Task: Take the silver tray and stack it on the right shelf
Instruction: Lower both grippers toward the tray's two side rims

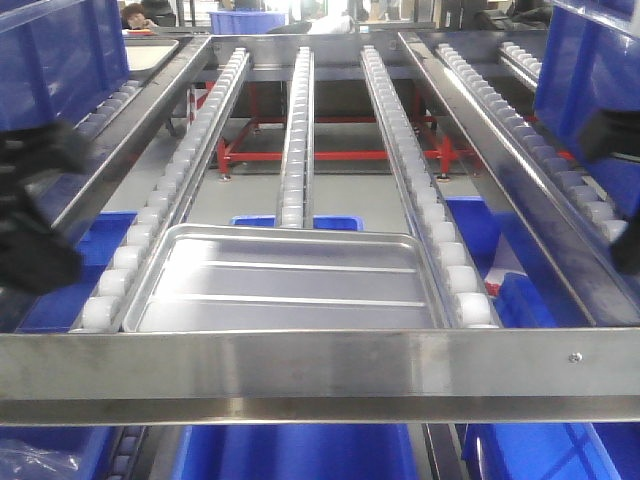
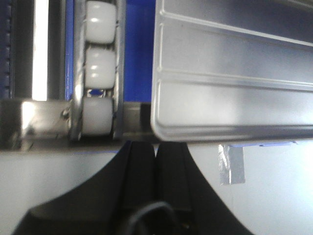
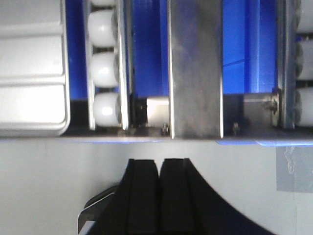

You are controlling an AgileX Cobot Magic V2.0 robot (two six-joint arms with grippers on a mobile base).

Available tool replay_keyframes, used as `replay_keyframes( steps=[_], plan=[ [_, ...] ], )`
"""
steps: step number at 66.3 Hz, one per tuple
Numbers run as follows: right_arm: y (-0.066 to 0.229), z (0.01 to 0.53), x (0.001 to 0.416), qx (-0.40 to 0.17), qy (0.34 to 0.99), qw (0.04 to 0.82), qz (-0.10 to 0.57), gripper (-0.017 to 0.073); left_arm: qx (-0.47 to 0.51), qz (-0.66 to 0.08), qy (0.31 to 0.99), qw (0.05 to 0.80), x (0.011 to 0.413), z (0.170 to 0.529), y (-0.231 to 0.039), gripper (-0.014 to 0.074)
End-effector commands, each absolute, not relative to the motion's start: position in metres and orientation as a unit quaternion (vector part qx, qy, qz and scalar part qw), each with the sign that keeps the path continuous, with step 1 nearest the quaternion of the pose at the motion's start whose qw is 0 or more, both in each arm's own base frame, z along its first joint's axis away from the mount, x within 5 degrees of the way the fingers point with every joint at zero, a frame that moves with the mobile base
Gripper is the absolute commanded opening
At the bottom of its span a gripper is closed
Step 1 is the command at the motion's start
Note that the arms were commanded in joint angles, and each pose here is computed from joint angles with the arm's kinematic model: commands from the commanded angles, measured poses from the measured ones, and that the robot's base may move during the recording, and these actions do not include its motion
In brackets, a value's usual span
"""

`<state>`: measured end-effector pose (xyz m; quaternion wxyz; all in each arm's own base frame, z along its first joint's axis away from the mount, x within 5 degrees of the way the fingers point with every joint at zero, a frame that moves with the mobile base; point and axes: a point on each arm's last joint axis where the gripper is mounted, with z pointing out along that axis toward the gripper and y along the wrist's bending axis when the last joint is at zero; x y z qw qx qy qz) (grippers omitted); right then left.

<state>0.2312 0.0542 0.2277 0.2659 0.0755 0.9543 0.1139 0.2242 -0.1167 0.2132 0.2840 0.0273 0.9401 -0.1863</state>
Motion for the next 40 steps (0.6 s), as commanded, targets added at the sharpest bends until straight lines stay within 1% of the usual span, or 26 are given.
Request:
replay_keyframes(
  steps=[1,8,12,23,26,29,34,40],
  plan=[
    [0.057,0.241,0.249,0.083,0.945,0.294,0.117,0.0061,0.035,-0.194,0.931,0.307,0.25,0.23,-0.13,-0.0091],
    [0.063,0.24,0.264,0.081,0.948,0.286,0.116,0.0061,0.042,-0.186,0.935,0.299,0.272,0.229,-0.144,-0.0091],
    [0.072,0.24,0.272,0.071,0.949,0.284,0.12,0.0061,0.039,-0.169,0.94,0.293,0.281,0.229,-0.151,-0.0091],
    [0.105,0.238,0.29,0.036,0.954,0.272,0.125,0.0061,0.044,-0.07,0.959,0.272,0.29,0.237,-0.162,-0.0091],
    [0.113,0.238,0.296,0.037,0.956,0.264,0.122,0.0061,0.046,-0.05,0.96,0.272,0.291,0.241,-0.166,-0.0091],
    [0.12,0.234,0.302,0.04,0.96,0.251,0.116,0.0061,0.048,-0.046,0.961,0.269,0.29,0.244,-0.169,-0.0091],
    [0.127,0.233,0.313,0.054,0.966,0.232,0.104,0.0061,0.036,-0.063,0.961,0.266,0.291,0.25,-0.174,-0.0091],
    [0.135,0.234,0.325,0.052,0.97,0.219,0.095,0.0061,0.02,-0.082,0.962,0.259,0.29,0.254,-0.177,-0.0091]
  ],
)
